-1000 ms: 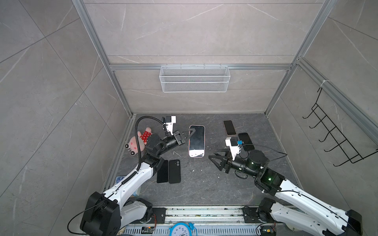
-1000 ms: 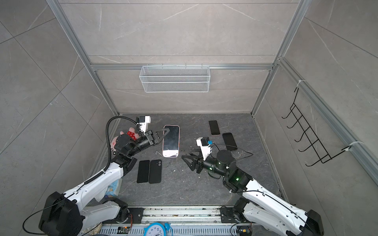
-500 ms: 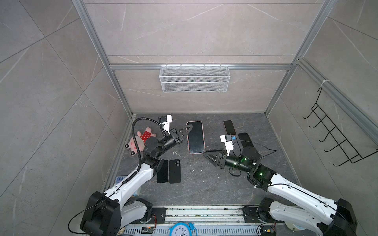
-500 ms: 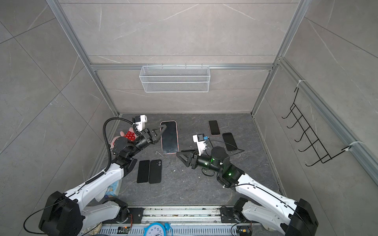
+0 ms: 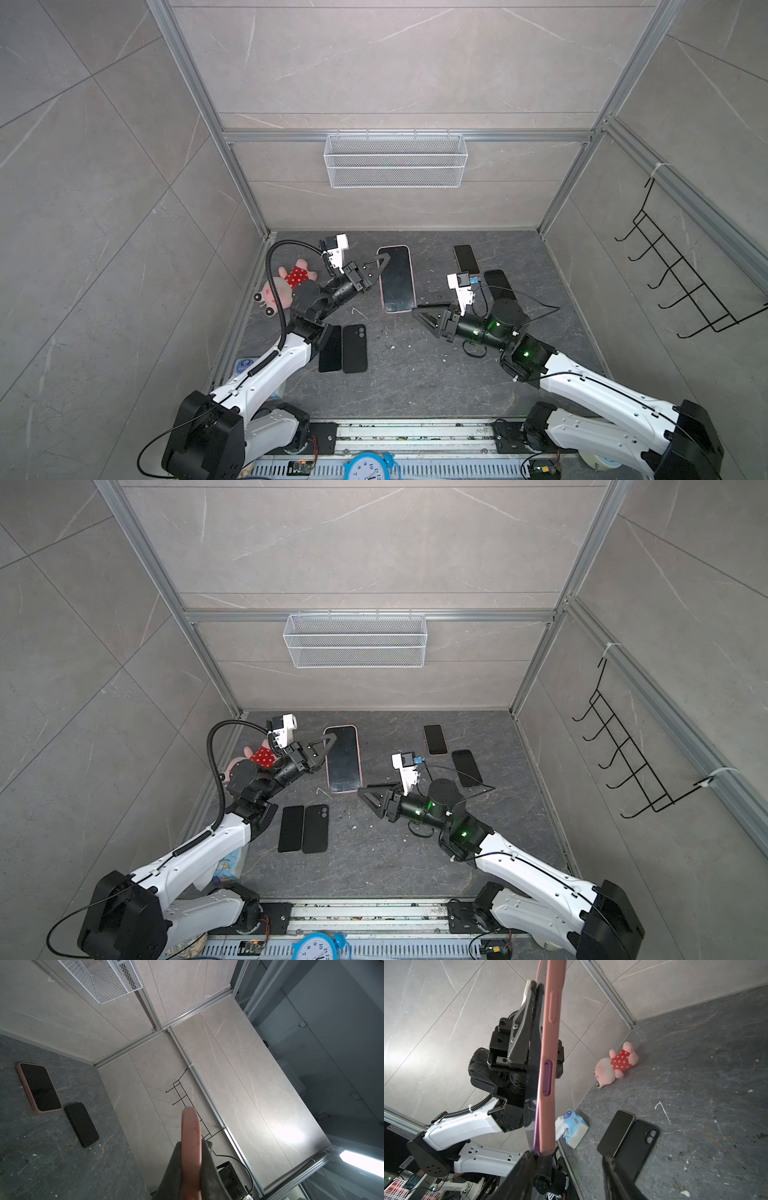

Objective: Take the phone out of the phone case
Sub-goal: Remove the phone case from the phone.

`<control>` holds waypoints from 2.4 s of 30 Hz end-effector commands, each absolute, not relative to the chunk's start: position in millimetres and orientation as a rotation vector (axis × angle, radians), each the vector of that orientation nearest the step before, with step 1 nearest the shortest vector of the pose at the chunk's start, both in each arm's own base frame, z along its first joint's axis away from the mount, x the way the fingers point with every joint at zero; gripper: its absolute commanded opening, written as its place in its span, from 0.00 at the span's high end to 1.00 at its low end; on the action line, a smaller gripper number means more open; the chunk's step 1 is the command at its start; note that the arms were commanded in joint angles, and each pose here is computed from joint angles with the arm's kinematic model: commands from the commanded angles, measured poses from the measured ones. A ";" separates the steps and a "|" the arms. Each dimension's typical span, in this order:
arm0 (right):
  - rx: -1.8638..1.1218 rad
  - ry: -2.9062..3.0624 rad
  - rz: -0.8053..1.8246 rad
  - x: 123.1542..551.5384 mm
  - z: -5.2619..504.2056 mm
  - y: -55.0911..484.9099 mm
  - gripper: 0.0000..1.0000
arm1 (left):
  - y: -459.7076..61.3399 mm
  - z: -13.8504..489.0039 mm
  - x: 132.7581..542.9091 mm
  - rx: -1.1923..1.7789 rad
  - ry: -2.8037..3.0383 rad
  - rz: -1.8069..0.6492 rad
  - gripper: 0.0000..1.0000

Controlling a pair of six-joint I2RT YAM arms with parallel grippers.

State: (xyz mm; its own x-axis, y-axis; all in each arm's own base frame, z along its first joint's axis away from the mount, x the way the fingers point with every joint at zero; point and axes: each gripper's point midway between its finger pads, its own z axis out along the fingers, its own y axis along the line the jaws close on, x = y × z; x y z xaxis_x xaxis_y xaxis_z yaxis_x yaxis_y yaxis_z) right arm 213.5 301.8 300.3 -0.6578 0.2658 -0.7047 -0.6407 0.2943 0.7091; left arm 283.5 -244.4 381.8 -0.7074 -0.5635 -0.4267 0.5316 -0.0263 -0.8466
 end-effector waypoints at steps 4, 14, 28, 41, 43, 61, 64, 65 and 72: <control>-0.313 1.770 1.484 217.9 298.6 298.9 0.46 | -234.2 424.9 262.7 0.040 1.318 -1.862 1.00; -0.301 1.787 1.498 222.3 289.6 300.3 0.46 | -234.4 425.5 262.1 0.041 1.315 -1.861 1.00; -0.278 1.799 1.490 227.0 280.2 295.8 0.48 | -234.0 426.5 258.6 0.045 1.310 -1.864 1.00; -0.287 1.792 1.509 227.2 282.5 297.1 0.48 | -236.5 424.3 257.8 0.052 1.315 -1.861 1.00; -0.294 1.778 1.521 226.4 286.2 298.0 0.48 | -238.2 422.6 258.5 0.055 1.319 -1.859 1.00; -0.313 1.704 1.607 206.4 301.9 288.1 0.41 | -240.3 417.9 264.6 0.040 1.326 -1.852 1.00; -0.317 1.692 1.628 207.2 305.6 291.1 0.41 | -241.0 416.4 265.6 0.037 1.328 -1.851 1.00; -0.317 1.693 1.629 208.2 305.9 291.9 0.41 | -240.9 416.6 265.5 0.038 1.327 -1.851 1.00; -0.321 1.693 1.643 210.5 306.2 296.1 0.41 | -241.2 418.4 264.1 0.046 1.320 -1.852 1.00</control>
